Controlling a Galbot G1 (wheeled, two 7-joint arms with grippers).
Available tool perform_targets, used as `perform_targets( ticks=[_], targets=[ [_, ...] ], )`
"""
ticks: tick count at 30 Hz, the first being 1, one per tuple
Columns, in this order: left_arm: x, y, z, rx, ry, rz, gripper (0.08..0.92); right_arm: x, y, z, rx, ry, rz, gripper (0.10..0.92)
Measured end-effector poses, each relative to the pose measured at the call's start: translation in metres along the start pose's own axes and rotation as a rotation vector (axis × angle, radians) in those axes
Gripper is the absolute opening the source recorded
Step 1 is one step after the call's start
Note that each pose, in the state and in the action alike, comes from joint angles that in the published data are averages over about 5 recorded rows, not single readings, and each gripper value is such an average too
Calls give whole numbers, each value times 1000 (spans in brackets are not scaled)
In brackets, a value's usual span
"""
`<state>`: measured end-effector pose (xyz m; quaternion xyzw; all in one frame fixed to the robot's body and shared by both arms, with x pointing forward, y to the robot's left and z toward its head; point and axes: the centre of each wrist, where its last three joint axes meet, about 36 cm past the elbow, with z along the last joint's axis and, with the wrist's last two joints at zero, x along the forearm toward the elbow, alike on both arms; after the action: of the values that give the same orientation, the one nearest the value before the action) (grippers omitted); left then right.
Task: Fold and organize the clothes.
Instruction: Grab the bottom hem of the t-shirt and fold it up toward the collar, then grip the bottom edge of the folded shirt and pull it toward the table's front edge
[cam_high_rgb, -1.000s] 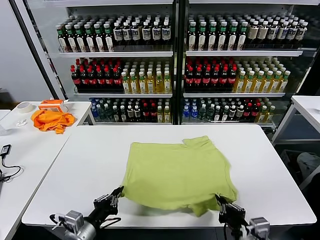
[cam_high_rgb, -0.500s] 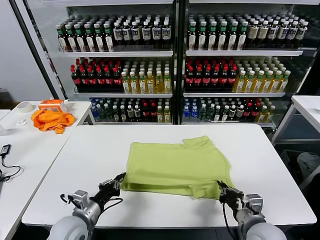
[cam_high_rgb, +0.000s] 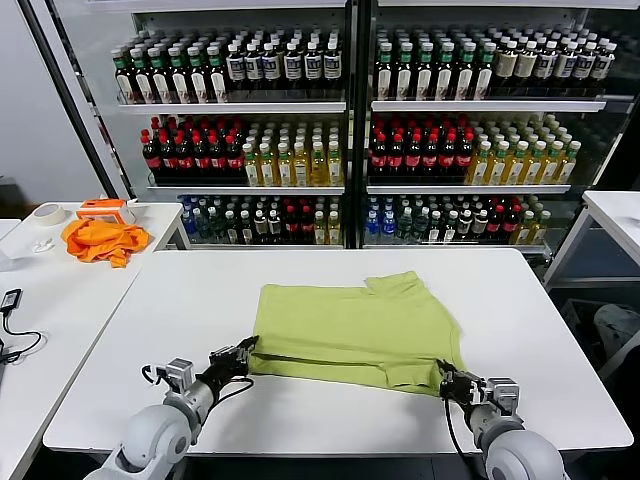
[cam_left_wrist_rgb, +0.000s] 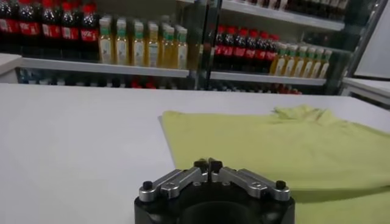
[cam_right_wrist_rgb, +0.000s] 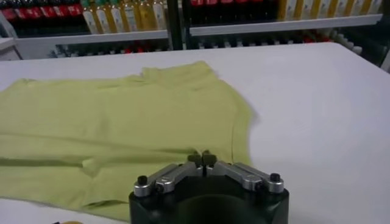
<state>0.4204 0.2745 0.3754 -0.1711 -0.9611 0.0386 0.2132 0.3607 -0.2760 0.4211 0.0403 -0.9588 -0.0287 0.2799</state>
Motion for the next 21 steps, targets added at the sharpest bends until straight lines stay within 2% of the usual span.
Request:
perform_targets(
  ticks=[8, 15, 18, 21],
  targets=[
    [-16, 18, 3, -10, -14, -52, 441, 6, -5, -3, 13, -13, 14, 544],
    [-9, 25, 1, -1, -29, -85, 640, 19, -9, 5, 58, -24, 26, 743],
    [-2, 17, -1, 8, -37, -77, 727, 23, -10, 14, 64, -19, 29, 803],
    [6, 6, -1, 13, -27, -63, 792, 26, -11, 21, 64, -19, 34, 820]
  ],
)
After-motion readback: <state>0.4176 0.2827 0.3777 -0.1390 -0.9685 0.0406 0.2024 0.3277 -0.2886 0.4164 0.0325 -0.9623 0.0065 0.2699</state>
